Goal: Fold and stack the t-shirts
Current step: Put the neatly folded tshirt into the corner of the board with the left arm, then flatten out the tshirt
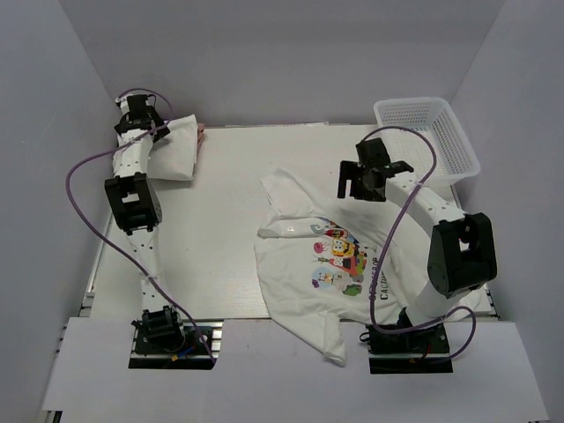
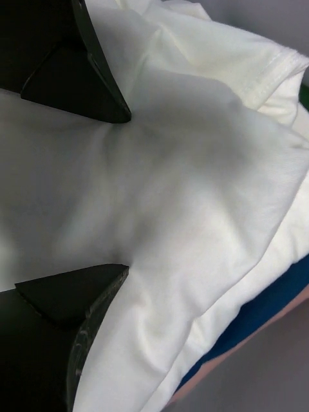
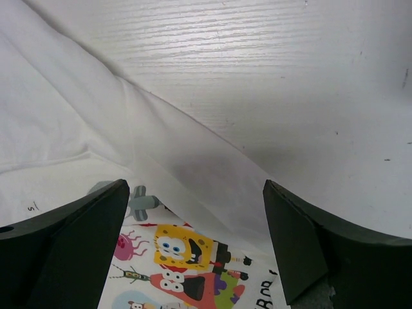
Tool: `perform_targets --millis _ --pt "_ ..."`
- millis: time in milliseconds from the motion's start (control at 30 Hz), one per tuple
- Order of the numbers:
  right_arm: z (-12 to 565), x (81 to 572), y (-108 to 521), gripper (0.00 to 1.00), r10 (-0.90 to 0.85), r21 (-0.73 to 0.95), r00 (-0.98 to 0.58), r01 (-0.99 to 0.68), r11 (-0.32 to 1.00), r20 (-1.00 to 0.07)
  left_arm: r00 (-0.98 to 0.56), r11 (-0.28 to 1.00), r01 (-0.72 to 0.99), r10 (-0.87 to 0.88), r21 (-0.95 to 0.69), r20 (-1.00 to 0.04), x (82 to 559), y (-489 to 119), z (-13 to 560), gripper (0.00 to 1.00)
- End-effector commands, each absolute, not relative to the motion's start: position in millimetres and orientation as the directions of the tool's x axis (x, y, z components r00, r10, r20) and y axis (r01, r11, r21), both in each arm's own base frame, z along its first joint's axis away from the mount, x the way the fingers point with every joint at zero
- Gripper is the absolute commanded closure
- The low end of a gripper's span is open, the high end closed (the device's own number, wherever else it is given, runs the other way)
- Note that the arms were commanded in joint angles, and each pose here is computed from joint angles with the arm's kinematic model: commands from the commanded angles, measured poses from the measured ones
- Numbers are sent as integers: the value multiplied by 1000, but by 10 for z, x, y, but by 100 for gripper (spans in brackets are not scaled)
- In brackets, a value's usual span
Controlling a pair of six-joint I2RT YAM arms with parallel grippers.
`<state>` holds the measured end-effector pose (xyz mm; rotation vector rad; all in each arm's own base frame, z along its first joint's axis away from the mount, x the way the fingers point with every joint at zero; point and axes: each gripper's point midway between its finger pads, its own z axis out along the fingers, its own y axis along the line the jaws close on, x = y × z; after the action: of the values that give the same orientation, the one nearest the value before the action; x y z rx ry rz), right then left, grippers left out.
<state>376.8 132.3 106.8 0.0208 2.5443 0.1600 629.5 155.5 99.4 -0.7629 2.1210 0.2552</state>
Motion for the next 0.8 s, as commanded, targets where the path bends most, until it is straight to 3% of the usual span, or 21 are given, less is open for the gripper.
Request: perform_targets --millis 0,100,300,333,400,467,767 --pt "1359 3757 1218 10 9 65 -778 -40 997 -628 -344 851 -480 -408 -215 -846 6199 1214 2278 0" --pt "1391 3683 1122 10 32 56 -767 -4 998 -641 -327 893 -363 -389 -266 -861 6010 840 2810 0" --pt "1081 3293 1059 10 53 71 -824 16 997 -563 -476 928 -210 -371 -307 -797 5532 -6 2767 0" --pt "935 3172 1039 10 44 62 -847 14 998 -530 -536 932 -193 -363 -307 -762 5395 -150 2520 0" --pt "839 3107 1082 10 33 73 -862 -4 997 -506 -560 929 -57 -333 -366 -758 5094 -578 2693 0" --pt "717 3033 1099 10 10 65 -875 -24 998 -484 -617 916 -16 -324 -400 -717 4801 -780 2446 0" --pt "217 3041 1639 10 -143 103 -888 -207 973 -436 -613 889 -99 -408 -447 -677 3631 -773 2366 0"
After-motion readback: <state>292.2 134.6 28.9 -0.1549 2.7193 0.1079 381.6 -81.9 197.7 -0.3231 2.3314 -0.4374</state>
